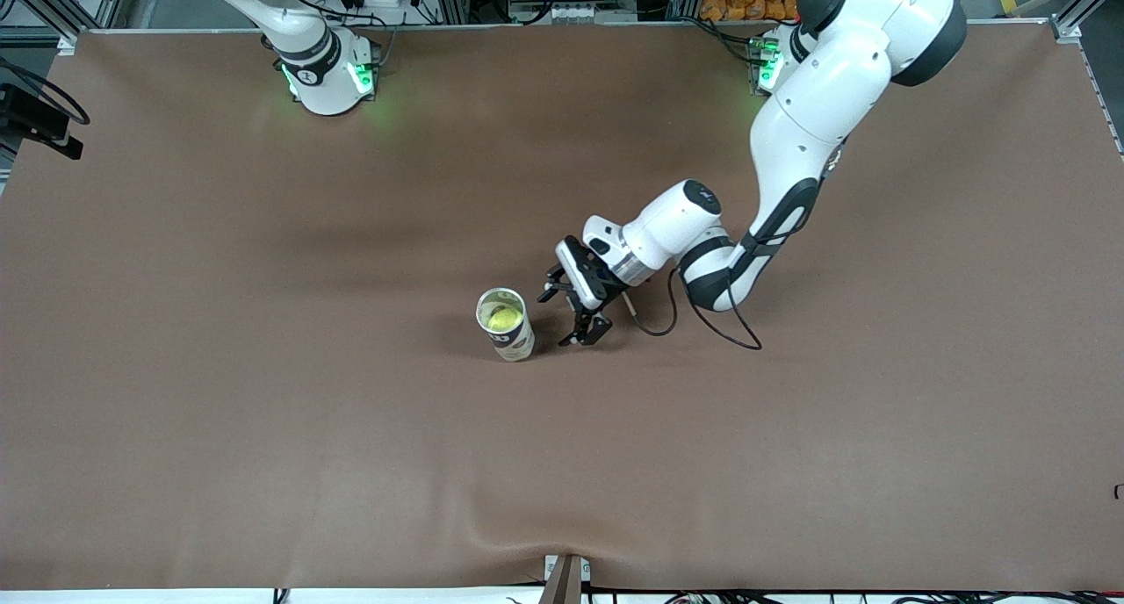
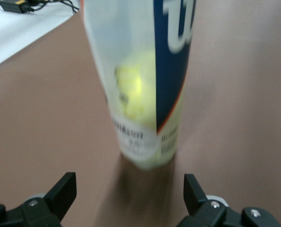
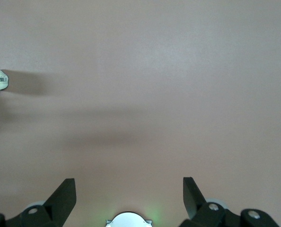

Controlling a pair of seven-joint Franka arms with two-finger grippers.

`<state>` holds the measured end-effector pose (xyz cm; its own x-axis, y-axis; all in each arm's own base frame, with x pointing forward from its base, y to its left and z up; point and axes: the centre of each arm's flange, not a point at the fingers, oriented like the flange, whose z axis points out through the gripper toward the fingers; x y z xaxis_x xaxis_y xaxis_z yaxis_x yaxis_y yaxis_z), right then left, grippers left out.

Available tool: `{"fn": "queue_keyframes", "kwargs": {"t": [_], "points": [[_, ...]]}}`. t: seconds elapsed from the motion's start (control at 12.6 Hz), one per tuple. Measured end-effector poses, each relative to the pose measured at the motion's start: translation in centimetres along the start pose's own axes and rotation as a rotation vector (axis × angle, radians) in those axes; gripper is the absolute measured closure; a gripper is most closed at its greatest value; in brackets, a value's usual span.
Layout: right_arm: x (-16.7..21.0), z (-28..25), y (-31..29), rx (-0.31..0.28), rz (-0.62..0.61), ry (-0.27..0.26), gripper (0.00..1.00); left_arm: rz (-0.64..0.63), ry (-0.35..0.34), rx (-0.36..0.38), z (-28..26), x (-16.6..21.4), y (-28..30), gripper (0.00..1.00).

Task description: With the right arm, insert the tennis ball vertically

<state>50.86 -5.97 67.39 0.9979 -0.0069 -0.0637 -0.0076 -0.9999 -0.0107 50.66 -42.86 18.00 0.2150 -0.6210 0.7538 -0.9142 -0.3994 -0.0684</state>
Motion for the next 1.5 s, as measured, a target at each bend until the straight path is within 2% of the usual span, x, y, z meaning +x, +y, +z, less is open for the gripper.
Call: {"fn": "queue_keyframes", "kwargs": {"t": [0.32,0.55,0.87,1.19,1.5], "points": [[0.0,0.0,0.0,0.0,0.0,0.0,0.0,-0.012,-0.015,0.059,-4.1,-3.6,-6.4,0.0],[0.1,0.0,0.0,0.0,-0.001,0.001,0.0,-0.108,0.007,0.112,-5.7,-3.6,-9.7,0.0],[0.4,-0.1,0.0,-0.003,0.02,0.028,0.0,-0.25,0.04,0.203,-6.9,-0.5,-13.8,0.0],[0.7,0.1,-0.6,-0.003,0.014,0.025,0.0,-0.377,0.004,0.33,-8.0,2.7,-18.8,0.0],[0.8,0.2,-0.6,-0.003,0.017,0.024,0.0,-0.567,-0.055,0.371,-8.8,7.9,-21.2,0.0]]}}
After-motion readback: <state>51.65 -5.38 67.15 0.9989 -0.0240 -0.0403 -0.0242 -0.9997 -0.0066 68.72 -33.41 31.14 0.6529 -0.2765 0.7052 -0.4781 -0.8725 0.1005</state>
